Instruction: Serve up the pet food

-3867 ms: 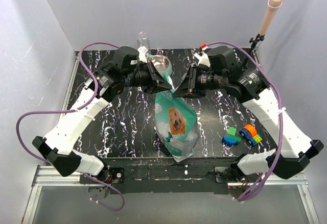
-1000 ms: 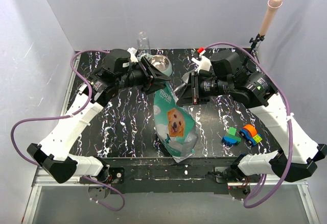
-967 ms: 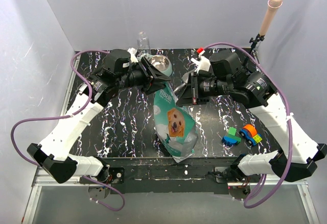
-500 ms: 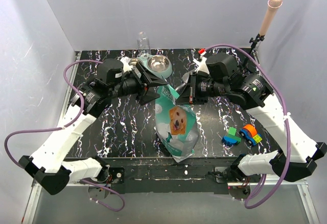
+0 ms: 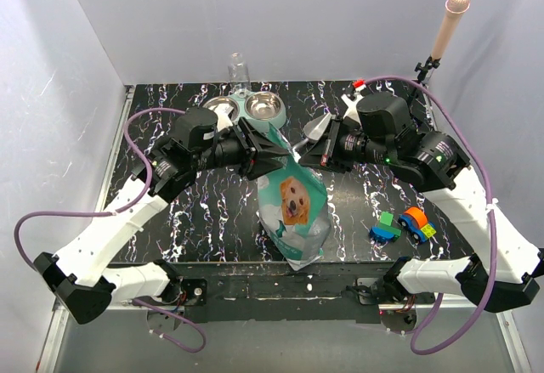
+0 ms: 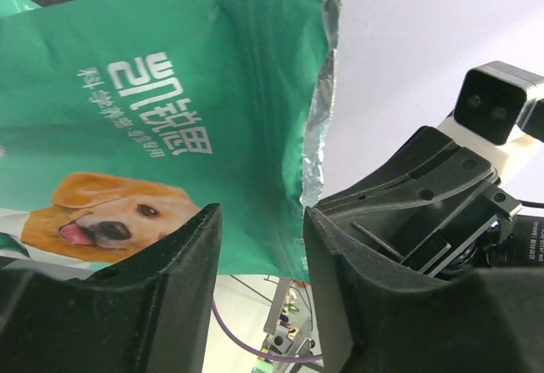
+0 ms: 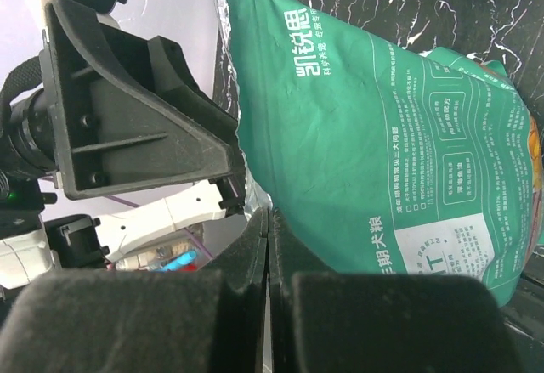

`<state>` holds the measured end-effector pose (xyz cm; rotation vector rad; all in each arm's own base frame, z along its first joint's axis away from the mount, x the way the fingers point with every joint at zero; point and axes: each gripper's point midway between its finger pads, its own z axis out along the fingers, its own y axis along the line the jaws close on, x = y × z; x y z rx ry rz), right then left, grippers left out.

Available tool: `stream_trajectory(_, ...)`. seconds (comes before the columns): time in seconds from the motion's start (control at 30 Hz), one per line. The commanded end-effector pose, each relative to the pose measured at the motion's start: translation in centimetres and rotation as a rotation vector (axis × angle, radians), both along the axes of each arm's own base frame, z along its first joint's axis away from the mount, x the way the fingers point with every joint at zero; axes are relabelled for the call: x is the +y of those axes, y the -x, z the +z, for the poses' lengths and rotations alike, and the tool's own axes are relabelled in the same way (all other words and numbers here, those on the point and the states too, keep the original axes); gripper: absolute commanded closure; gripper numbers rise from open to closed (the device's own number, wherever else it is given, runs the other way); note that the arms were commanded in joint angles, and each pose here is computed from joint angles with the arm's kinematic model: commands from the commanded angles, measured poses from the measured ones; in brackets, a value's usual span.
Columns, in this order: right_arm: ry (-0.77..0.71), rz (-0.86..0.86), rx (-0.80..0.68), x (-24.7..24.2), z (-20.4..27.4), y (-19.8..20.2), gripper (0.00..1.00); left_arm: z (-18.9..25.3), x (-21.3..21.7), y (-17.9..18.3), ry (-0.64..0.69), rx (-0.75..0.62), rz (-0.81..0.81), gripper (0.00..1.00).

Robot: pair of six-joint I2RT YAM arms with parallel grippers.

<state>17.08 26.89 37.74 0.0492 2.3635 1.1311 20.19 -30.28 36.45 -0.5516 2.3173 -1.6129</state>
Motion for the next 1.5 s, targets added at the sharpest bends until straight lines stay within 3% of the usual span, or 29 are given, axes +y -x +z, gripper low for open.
stream_trajectory(0.0, -0.054, -0.067, -0.030, 0.5, 0.9, -1.5, 0.99, 1.3, -1.1, 0.2, 0.051, -0.026, -0.026, 0.53)
stream_trajectory(0.17, -0.053, -0.048, -0.030, 0.7, 0.7, -1.5, 0.99, 1.2, -1.7, 0.3, 0.050, -0.029, -0.036, 0.48)
stream_trajectory(0.33, -0.056, -0.058, -0.035, 0.6, 0.9, -1.6, 0.99, 0.9, -1.9, 0.5, 0.049, -0.016, -0.044, 0.63)
stream_trajectory(0.47, -0.051, -0.070, -0.040, 0.4, 0.9, -1.7, 0.99, 1.0, -1.8, 0.6, 0.051, -0.020, -0.040, 0.65)
stream_trajectory(0.63, -0.043, -0.083, -0.039, 0.2, 0.7, -1.8, 0.99, 1.5, -1.5, 0.7, 0.057, -0.037, -0.032, 0.49)
stream_trajectory(0.7, -0.040, -0.096, -0.046, -0.1, 0.8, -1.9, 0.99, 1.7, -1.4, 0.7, 0.059, -0.041, -0.028, 0.49)
stream_trajectory(0.93, -0.039, -0.092, -0.043, 0.0, 0.8, -1.8, 0.99, 1.3, -1.4, 0.9, 0.063, -0.017, -0.026, 0.62)
stream_trajectory(1.17, -0.043, -0.077, -0.052, 0.2, 1.3, -1.8, 0.99, 0.6, -2.2, 0.6, 0.064, 0.009, -0.050, 0.62)
stream_trajectory(1.33, -0.025, -0.088, -0.062, -0.3, 1.1, -1.9, 0.99, 0.3, -2.4, 0.7, 0.063, 0.024, -0.058, 0.77)
stream_trajectory(1.47, -0.001, -0.132, -0.085, -1.2, 1.3, -2.4, 0.99, 0.3, -2.0, 1.0, 0.066, 0.027, -0.046, 0.83)
